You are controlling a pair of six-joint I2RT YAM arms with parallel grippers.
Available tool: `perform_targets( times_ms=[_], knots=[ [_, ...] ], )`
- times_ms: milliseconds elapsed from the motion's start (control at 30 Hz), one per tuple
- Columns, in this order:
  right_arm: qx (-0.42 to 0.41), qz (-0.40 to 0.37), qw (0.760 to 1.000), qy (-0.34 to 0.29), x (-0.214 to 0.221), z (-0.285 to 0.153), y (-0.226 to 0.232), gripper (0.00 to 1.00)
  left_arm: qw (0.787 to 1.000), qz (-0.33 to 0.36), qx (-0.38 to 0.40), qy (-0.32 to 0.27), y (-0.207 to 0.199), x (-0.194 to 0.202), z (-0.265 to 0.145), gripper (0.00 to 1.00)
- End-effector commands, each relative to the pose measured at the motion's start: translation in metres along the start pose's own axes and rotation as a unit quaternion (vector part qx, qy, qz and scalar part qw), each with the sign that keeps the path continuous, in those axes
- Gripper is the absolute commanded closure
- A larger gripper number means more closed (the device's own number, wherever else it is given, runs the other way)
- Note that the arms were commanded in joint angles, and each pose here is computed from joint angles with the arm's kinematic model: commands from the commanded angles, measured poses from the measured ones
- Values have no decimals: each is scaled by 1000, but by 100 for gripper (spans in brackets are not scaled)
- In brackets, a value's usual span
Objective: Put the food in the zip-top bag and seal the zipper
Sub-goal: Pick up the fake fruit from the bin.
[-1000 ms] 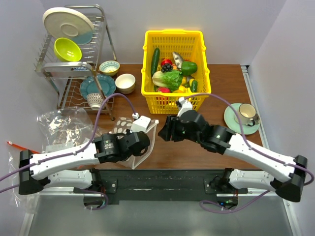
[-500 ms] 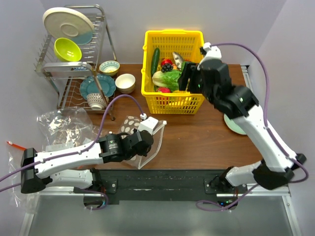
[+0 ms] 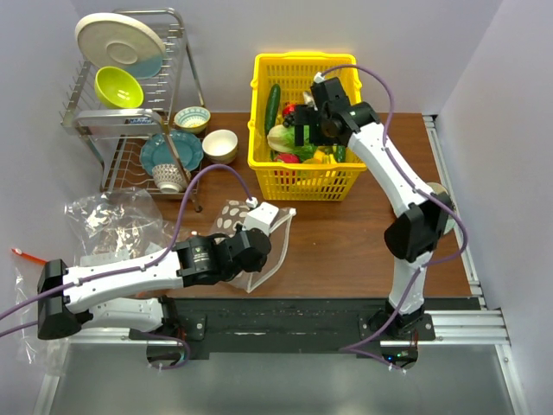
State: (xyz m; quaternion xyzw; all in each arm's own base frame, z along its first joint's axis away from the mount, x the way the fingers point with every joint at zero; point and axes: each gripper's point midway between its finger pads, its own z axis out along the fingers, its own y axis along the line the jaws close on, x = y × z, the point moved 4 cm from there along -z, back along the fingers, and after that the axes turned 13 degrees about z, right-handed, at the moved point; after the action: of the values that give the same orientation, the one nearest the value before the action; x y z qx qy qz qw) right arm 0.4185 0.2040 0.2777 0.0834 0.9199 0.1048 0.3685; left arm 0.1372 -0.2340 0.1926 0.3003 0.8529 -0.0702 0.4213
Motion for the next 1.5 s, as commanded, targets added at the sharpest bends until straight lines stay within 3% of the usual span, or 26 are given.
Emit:
perform_targets(
  times_ms=[0,333,700,767,800,867,900,1267,1467],
  knots=[
    [-26,-8,1000,12,-2,11,3,1,999,-23,-6,-29,-1,-11,3,100],
    [-4,0,994,107,59,76,-9,3,999,-39,-3,-27,-1,-13,-2,100],
    [88,-3,990,108,79,113,-38,2,999,-37,-23,-18,4,-9,-1,100],
    [89,-3,991,99,76,117,-37,5,999,-36,-29,-19,6,-9,-1,100],
    [86,-5,991,98,76,117,-36,13,999,-37,-27,-20,6,-10,-2,100],
    [72,-3,993,89,66,111,-31,26,999,-37,-29,-19,6,-10,-2,100],
    [62,-2,995,79,59,101,-27,28,999,-38,-29,-19,6,-11,-2,100],
    [-66,0,997,-36,-20,-9,9,36,999,-43,-30,-11,6,-13,-5,100],
    [-134,-1,988,-72,-38,-68,20,39,998,-47,-34,-13,9,-13,-8,100]
  ],
)
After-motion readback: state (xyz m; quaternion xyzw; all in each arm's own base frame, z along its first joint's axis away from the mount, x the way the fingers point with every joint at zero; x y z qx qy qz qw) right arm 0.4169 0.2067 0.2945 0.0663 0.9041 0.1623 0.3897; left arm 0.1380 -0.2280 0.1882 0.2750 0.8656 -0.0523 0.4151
